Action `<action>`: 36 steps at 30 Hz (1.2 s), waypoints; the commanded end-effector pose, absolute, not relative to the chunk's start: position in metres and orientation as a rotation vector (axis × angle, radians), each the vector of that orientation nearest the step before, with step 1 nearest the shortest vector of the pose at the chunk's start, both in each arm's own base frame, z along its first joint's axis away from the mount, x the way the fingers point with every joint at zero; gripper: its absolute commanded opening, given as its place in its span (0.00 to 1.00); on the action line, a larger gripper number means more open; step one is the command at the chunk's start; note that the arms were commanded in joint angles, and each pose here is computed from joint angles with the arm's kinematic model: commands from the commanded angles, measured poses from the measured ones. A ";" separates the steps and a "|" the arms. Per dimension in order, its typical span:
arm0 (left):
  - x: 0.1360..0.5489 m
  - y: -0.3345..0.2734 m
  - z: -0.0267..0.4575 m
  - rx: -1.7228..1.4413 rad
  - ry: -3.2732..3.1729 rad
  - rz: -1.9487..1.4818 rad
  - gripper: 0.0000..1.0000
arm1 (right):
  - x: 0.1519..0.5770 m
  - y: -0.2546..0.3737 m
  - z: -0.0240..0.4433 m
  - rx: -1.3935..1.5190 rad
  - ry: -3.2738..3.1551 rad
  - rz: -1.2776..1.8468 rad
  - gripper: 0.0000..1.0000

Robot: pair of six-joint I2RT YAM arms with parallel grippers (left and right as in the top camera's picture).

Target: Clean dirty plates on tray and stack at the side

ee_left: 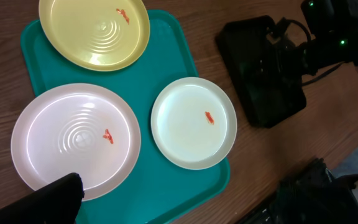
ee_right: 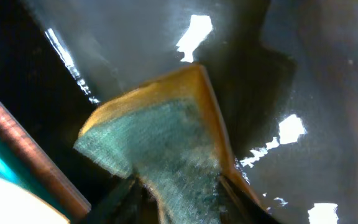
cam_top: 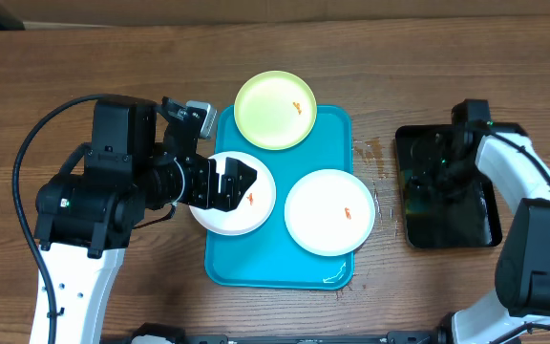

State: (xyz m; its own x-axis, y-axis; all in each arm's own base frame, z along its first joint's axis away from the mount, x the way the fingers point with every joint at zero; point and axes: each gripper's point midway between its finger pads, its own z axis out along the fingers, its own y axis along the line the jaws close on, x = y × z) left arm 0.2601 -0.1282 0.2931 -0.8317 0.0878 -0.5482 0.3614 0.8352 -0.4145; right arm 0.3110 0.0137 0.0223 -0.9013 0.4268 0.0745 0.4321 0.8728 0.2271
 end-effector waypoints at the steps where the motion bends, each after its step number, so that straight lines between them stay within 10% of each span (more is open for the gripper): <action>1: 0.261 -0.129 0.303 0.369 2.451 -0.685 1.00 | 0.309 0.013 0.014 -0.682 -3.032 -0.364 0.31; 6: 0.262 -0.129 0.301 0.367 2.460 -0.686 1.00 | 0.301 -0.002 0.005 -0.756 -3.022 -0.214 0.04; 12: 0.266 -0.119 0.289 0.258 2.532 -0.620 1.00 | 0.315 -0.016 0.055 -0.789 -3.073 -0.113 0.04; 16: 0.265 -0.104 0.270 0.133 2.638 -0.525 1.00 | 0.316 -0.016 0.078 -0.795 -3.105 -0.123 0.32; 25: 0.256 -0.104 0.224 0.099 2.842 -0.499 0.96 | 0.301 -0.018 0.043 -0.849 -3.050 -0.076 0.40; 30: 0.249 -0.124 0.209 0.223 2.891 -0.505 0.96 | 0.291 -0.024 0.016 -0.901 -3.030 -0.016 0.38; 36: 0.247 -0.149 0.210 0.356 2.851 -0.514 0.97 | 0.281 -0.023 0.005 -0.896 -3.010 -0.011 0.13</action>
